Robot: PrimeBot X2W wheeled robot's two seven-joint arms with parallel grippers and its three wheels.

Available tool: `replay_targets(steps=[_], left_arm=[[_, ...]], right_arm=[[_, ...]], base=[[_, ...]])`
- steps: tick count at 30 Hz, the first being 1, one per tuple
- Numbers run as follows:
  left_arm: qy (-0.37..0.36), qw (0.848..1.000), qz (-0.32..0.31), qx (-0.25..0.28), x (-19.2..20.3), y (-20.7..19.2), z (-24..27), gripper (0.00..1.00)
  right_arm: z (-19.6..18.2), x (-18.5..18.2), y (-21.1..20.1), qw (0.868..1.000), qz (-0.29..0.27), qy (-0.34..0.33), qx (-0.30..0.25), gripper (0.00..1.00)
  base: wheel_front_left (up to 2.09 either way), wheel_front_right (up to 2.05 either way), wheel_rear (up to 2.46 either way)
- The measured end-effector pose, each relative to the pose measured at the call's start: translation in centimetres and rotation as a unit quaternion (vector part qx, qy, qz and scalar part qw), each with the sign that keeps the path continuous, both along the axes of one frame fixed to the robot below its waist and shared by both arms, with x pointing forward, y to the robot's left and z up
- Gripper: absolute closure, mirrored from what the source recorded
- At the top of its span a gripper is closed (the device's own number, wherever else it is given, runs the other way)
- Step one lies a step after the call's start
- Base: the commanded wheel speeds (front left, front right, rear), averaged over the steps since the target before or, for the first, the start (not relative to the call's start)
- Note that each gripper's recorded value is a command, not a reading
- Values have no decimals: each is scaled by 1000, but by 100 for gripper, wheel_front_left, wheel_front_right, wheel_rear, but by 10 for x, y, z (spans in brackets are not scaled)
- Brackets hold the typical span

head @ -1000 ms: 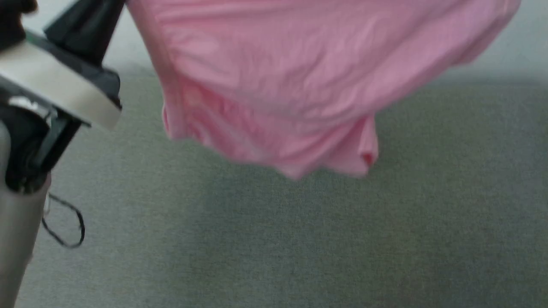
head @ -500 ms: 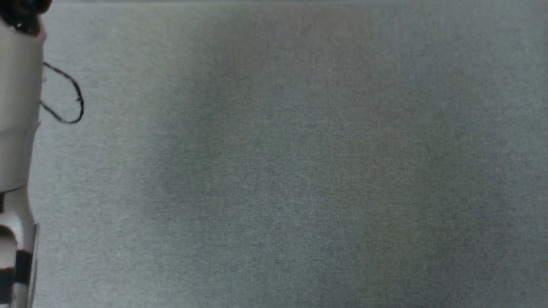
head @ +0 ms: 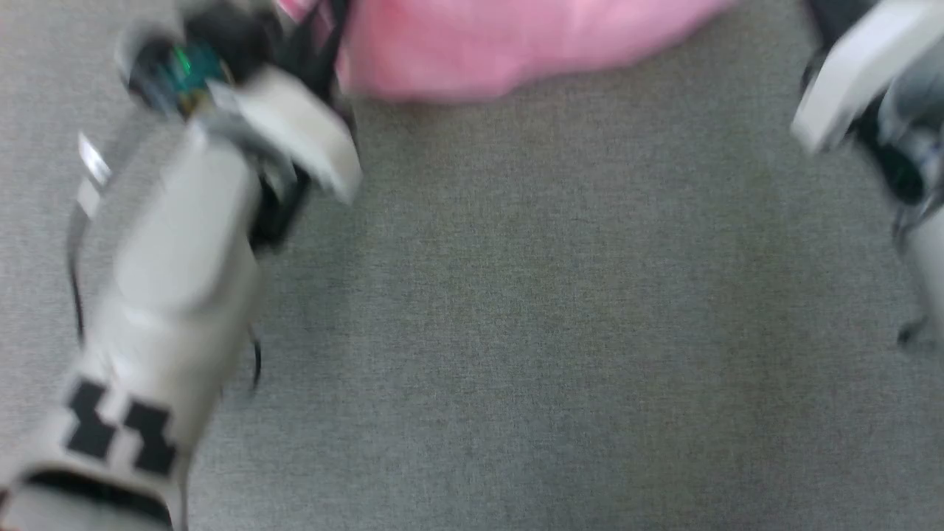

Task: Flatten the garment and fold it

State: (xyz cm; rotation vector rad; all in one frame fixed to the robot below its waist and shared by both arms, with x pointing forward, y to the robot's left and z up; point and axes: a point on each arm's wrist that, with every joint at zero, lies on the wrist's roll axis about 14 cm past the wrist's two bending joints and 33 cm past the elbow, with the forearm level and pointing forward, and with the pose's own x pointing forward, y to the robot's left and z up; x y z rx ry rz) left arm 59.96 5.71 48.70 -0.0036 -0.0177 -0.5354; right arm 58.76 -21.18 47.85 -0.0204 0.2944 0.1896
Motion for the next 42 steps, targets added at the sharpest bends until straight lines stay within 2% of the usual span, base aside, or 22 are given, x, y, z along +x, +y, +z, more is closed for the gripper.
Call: replay_targets(steps=[4,7,17,22,26,31,36,42], left_arm=[[52,998,-8,22,-49,5,-41,100],[70,997,3,25,-81,15,-51,100],[59,995,63,57,-152,69,-40,100],[42,994,77,61,-178,83,-24,100],[58,994,68,62,-206,79,-25,100],[108,993,30,36,-252,55,-37,100],[176,984,-9,17,-302,34,-59,100],[216,976,-40,7,-340,18,-72,100]], right_arm=[[-35,-47,15,998,28,53,19,100],[-44,-77,18,996,42,75,28,100],[-34,-143,13,991,49,99,78,100],[-25,-167,21,987,56,98,113,100],[-32,-191,12,986,64,127,85,100],[-44,-223,-12,982,55,175,45,100],[-66,-265,-38,966,45,256,-7,100],[-87,-313,-61,932,25,360,-29,100]], base=[[0,0,0],[0,0,0],[0,0,0],[0,0,0],[0,0,0],[0,0,0],[0,0,0],[0,0,0]])
